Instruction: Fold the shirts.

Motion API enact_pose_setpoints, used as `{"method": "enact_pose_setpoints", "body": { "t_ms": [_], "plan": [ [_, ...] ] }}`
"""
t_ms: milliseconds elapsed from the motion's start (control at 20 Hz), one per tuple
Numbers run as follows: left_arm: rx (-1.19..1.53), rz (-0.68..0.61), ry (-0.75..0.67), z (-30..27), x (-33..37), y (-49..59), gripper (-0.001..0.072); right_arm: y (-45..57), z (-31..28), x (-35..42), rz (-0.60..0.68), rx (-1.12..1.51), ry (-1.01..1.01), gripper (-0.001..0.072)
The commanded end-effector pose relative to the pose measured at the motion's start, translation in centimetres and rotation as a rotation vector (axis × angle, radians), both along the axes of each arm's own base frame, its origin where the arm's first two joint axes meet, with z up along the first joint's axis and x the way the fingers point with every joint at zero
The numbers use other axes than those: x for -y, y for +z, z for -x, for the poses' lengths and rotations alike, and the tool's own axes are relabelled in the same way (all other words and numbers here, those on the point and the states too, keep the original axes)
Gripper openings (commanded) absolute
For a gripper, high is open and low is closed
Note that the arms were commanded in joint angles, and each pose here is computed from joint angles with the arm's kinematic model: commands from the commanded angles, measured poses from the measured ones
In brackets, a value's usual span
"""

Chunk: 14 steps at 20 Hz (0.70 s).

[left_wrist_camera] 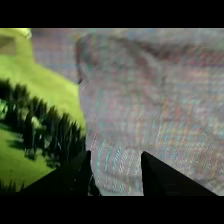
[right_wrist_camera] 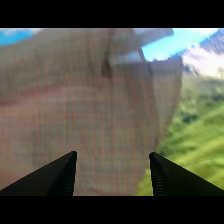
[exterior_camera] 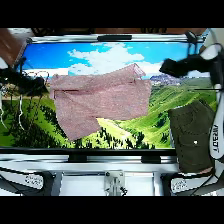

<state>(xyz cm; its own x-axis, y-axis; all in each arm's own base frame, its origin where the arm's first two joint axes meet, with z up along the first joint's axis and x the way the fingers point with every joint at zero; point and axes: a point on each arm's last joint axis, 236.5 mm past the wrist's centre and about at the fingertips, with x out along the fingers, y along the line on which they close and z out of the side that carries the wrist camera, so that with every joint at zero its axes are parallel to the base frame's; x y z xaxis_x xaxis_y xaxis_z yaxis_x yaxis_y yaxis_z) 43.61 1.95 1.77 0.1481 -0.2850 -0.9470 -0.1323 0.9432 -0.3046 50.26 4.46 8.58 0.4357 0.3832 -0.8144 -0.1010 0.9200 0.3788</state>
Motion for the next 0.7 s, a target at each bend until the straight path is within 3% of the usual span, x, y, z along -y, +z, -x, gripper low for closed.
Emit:
{"method": "enact_pose_setpoints", "body": {
  "t_ms": [0,250,300,650],
  "plan": [
    [-0.178,0.105,-0.077,8.1,1.3,-2.7,0.0393,-1.7,9.0,3.6,0.019,-0.302,0.053,0.0569],
    [-0.115,0.262,0.05,12.2,3.6,-8.5,0.0421,-3.7,9.9,2.3,-0.08,-0.312,0.015,0.0569],
    [-0.131,0.268,0.029,13.0,3.9,-9.4,0.0527,-3.9,9.4,1.8,-0.113,-0.297,0.002,0.0569],
    [-0.161,0.286,-0.018,13.5,6.2,-12.0,0.0516,-6.6,10.5,0.9,-0.162,-0.355,-0.02,0.0599]
  ]
}}
